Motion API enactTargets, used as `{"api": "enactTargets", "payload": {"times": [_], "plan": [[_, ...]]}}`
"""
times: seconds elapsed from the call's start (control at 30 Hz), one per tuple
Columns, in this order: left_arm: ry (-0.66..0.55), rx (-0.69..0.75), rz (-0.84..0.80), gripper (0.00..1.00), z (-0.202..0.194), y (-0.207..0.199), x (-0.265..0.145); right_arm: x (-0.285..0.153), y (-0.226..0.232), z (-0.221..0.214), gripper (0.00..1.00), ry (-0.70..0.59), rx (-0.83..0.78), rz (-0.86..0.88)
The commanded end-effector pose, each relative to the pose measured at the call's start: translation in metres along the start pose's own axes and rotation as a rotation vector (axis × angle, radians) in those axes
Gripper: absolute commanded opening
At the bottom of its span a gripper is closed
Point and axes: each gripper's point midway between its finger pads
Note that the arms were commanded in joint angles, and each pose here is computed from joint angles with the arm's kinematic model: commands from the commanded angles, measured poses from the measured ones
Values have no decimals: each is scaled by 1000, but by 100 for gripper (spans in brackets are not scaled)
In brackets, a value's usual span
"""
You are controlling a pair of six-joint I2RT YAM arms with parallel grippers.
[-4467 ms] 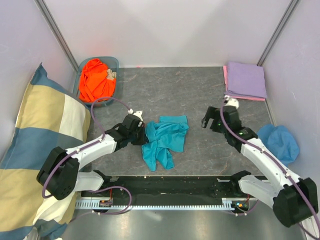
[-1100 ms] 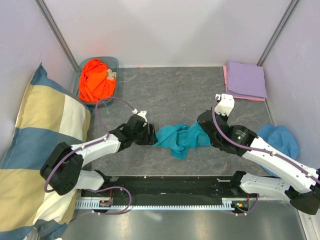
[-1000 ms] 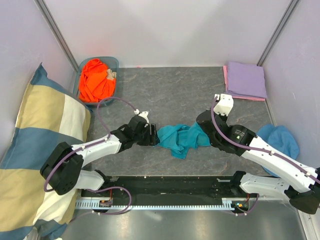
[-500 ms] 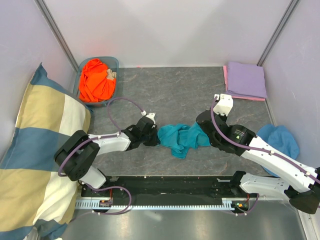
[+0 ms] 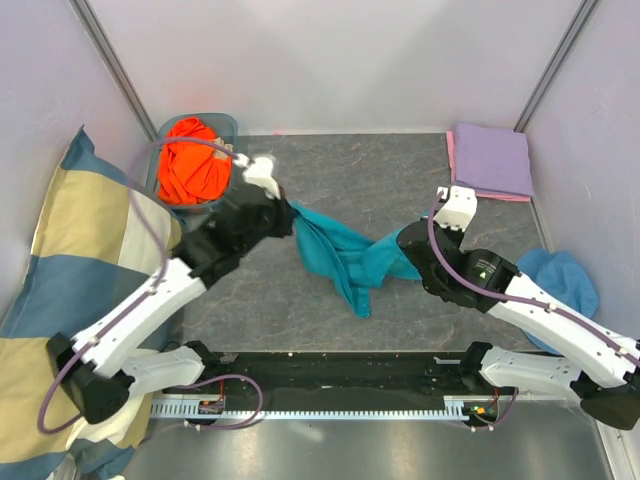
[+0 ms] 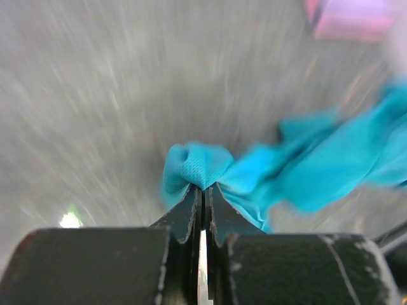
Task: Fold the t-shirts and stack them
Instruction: Flatten out the tshirt
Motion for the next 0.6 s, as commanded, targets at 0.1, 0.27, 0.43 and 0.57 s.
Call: {"api": "enactTargets", "payload": {"times": [0.1,0.27,0.43,0.57], "plan": [[-161,98,282,2,80,79,-72,-21,-31,61,0,-164,103,-83],[-204,100,400,2,101,115,-100,-33,-56,79,0,-231,140,-132],[-211,100,463,2,106,134,-110,-41,-76,89,0,-271,149,-167],[-211,103,501,2,107,145,-115,-48,-89,90,0,-283,187,-171]]}}
Point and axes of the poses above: each gripper's point midway between its finger pads, its own x axis out along the fingers, its own y axis along the line the jaws close on, z = x × y, and after that the axes turned 3 degrees about x, right-handed
